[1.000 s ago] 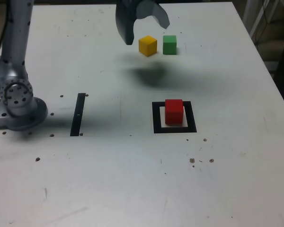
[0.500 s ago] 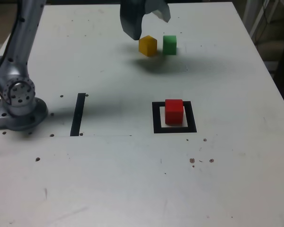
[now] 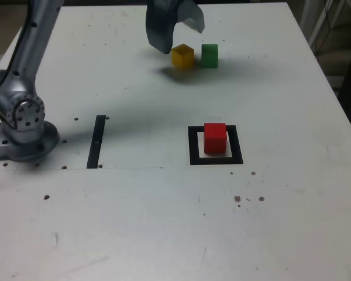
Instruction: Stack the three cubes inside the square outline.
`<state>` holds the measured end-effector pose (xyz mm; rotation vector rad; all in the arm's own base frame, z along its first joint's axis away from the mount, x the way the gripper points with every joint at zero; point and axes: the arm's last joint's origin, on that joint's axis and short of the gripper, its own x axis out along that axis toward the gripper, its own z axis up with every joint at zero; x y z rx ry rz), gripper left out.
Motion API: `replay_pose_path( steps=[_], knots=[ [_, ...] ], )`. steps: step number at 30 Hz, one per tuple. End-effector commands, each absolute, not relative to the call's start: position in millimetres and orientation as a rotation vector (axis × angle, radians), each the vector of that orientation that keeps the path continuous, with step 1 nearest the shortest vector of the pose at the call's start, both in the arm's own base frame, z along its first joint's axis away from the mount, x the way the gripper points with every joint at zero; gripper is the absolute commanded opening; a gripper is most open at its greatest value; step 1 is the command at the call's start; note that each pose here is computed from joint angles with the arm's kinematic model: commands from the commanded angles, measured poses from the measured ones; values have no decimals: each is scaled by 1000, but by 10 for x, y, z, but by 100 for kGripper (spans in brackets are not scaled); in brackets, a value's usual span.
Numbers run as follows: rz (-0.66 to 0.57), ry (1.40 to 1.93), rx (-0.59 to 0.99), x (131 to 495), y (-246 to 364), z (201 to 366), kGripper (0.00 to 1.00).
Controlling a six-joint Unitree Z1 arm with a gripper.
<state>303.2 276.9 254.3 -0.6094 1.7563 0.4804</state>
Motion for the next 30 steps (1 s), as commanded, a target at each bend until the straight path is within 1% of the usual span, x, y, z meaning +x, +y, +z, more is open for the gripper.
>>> replay_pose_path(
  steps=[1,7,11,18,20,22,30],
  knots=[
    [480,1771,-626,3043,2824,2477,98],
    [479,1794,-648,3094,2936,2337,96],
    [480,1802,-658,3120,2998,2271,94],
    [476,1817,-673,3141,3050,2188,85],
    [474,1820,-676,3143,3055,2173,80],
    [473,1821,-678,3145,3059,2162,73],
    [475,1817,-676,3155,3072,2155,38]
  ],
)
